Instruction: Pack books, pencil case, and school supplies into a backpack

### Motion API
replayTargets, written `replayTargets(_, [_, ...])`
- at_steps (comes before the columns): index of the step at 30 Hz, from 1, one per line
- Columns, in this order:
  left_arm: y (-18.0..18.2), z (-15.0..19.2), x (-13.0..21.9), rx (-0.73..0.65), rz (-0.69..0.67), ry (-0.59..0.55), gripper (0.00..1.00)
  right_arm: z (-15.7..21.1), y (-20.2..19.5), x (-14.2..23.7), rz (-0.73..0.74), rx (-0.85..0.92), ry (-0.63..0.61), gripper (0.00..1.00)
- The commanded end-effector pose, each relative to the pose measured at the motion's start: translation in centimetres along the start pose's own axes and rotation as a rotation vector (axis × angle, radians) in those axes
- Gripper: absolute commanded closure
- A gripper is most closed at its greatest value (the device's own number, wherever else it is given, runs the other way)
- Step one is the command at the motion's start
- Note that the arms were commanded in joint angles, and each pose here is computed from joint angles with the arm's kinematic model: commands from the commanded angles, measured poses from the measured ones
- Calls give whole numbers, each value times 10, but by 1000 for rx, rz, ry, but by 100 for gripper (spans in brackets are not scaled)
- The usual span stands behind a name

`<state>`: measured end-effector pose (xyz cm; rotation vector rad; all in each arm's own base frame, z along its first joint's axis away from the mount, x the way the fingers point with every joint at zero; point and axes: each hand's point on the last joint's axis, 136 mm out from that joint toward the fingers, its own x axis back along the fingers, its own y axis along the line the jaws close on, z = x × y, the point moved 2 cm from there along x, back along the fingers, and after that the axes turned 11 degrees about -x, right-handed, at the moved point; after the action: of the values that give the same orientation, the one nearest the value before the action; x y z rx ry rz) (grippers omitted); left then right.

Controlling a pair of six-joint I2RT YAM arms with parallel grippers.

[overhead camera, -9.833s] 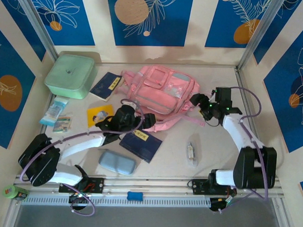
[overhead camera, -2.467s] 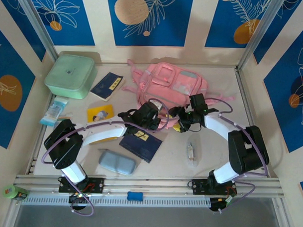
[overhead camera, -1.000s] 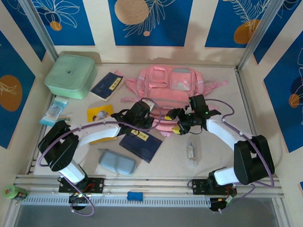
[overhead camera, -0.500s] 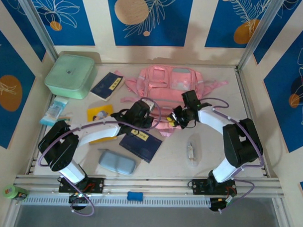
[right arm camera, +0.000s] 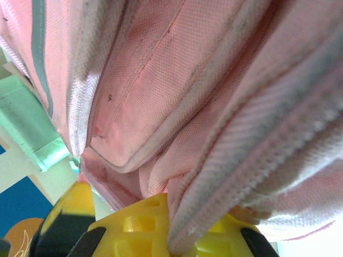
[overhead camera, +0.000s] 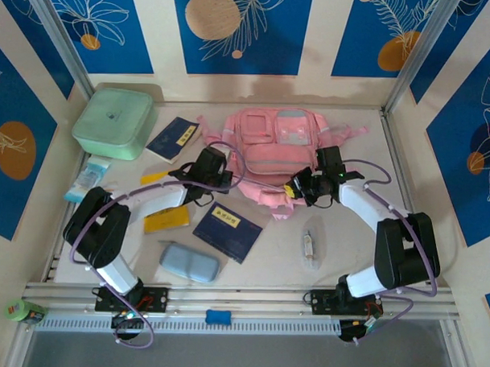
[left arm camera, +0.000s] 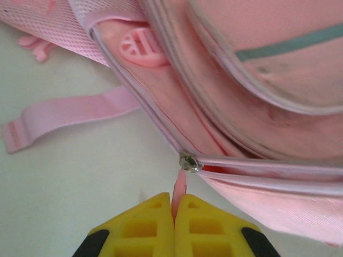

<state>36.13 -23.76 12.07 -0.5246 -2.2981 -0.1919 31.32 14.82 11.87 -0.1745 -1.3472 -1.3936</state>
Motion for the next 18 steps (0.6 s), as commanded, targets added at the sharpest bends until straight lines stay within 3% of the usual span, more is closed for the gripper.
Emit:
replayTargets(1, [40, -16, -12, 71, -87, -21, 100, 2, 5, 13, -37, 37, -1, 100])
replayTargets(9, [67, -40, -35, 122, -101, -38, 100, -2, 13, 16, -83, 44, -14, 100])
replayTargets(18, [57, -52, -52, 128, -4, -20, 100, 1, 19, 9, -134, 84, -46, 100])
